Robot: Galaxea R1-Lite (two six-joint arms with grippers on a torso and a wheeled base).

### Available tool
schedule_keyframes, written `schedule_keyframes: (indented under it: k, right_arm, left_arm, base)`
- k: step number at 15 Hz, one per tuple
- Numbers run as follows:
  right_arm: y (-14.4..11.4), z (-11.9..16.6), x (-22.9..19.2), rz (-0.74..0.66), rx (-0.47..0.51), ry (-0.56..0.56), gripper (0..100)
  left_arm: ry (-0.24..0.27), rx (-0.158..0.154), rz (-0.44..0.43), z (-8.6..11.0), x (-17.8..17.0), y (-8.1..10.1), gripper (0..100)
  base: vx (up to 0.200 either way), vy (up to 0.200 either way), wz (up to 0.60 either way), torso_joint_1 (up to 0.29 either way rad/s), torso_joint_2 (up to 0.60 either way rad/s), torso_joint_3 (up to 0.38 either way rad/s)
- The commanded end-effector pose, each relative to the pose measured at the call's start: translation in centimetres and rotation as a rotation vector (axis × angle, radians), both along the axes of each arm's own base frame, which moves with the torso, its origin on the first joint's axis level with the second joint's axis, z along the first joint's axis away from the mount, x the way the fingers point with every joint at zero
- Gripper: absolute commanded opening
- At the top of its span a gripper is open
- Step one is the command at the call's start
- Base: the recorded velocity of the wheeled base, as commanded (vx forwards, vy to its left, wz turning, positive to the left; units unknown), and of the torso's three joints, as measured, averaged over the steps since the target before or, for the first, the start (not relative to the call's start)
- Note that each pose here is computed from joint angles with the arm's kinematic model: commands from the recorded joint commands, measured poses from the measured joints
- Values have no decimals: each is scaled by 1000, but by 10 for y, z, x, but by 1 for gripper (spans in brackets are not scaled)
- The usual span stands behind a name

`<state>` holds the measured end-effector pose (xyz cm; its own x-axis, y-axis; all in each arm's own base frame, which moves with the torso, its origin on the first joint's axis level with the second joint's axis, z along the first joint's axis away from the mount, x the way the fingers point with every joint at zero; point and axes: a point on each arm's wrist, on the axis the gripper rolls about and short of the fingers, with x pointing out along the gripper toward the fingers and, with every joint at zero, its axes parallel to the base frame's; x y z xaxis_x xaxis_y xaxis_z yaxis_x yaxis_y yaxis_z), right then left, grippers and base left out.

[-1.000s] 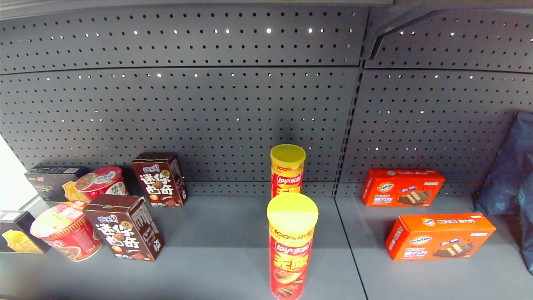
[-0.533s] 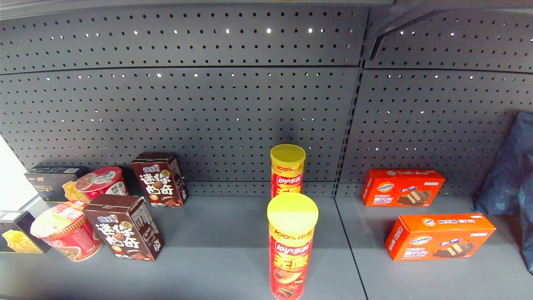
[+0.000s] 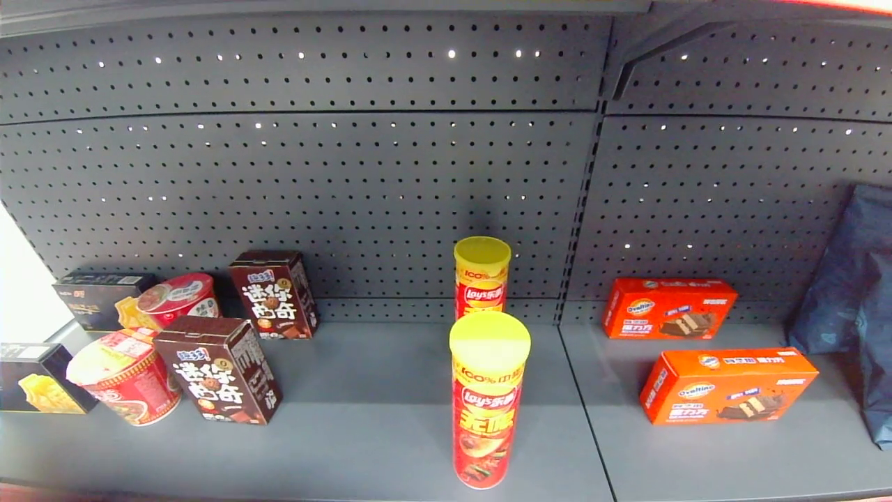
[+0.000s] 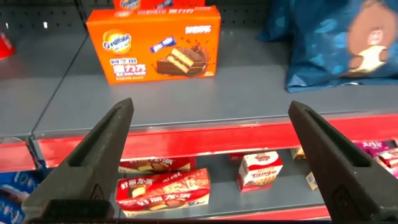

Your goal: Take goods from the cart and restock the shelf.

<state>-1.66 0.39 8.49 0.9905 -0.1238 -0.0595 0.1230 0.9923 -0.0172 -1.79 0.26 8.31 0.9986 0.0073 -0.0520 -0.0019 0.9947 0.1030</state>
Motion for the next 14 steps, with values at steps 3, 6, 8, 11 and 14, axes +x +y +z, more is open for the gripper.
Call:
schedule_keyframes:
  k: [3, 6, 8, 11, 14]
  right_arm:
    - [0, 0, 0, 0, -1, 0, 100]
    - [0, 0, 0, 2, -1, 0, 100]
    - [0, 0, 0, 9, -1, 0, 100]
    - [1, 0, 0, 57, 2, 1, 100]
    - [2, 0, 0, 85, 5, 4, 100]
  left_arm:
    - [2, 1, -18, 0, 0, 0, 100]
    - [3, -1, -87, 0, 0, -2, 100]
    - [2, -4, -101, 0, 0, -2, 100]
    - [2, -7, -101, 0, 0, -2, 100]
    - [2, -8, -99, 0, 0, -2, 100]
  base:
    - [0, 0, 0, 0, 0, 0]
    - [0, 0, 0, 0, 0, 0]
    - [0, 0, 0, 0, 0, 0]
    - [0, 0, 0, 0, 0, 0]
    - [0, 0, 0, 0, 0, 0]
